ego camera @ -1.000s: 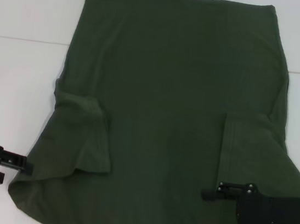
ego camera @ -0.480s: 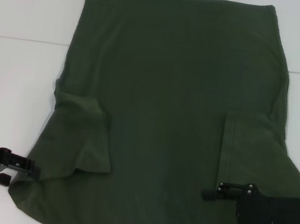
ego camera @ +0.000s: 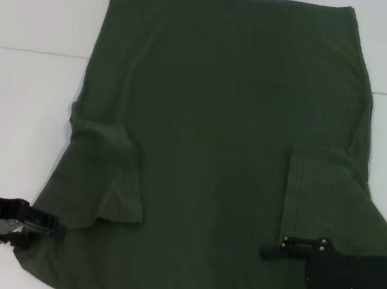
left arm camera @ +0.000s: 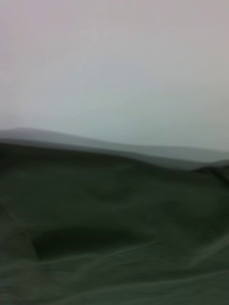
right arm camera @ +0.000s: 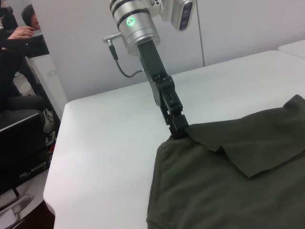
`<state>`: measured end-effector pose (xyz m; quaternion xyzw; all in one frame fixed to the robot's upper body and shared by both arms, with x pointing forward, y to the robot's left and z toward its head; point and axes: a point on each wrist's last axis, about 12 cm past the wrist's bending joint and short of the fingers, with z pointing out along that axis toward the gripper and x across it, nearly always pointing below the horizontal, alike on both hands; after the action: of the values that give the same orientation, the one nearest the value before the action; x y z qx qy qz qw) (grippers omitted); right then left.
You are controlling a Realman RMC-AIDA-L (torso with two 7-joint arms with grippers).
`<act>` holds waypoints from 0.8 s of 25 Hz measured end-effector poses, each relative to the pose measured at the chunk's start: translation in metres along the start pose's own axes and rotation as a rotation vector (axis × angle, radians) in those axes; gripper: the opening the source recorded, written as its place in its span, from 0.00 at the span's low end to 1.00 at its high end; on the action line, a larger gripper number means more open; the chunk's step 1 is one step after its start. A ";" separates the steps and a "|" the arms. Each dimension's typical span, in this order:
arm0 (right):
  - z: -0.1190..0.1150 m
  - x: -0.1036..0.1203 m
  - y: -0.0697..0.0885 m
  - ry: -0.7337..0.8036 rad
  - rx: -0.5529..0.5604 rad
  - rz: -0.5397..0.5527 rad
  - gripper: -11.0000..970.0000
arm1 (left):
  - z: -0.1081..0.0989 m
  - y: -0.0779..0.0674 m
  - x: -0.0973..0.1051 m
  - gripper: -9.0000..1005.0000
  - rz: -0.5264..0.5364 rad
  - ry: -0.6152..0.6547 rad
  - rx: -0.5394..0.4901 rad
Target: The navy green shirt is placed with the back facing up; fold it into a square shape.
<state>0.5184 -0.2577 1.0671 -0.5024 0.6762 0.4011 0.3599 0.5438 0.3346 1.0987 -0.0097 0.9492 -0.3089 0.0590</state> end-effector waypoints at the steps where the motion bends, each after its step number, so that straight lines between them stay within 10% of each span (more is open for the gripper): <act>1: 0.000 0.000 0.000 0.000 0.000 0.000 0.86 | 0.000 -0.001 -0.001 0.89 0.003 0.001 -0.002; 20: -0.001 -0.002 -0.001 -0.004 0.004 -0.005 0.86 | -0.015 -0.004 -0.006 0.89 -0.017 0.022 -0.098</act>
<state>0.5200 -0.2585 1.0692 -0.5027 0.6750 0.3997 0.3633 0.5482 0.3401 1.1139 -0.0171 0.9637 -0.2625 0.0453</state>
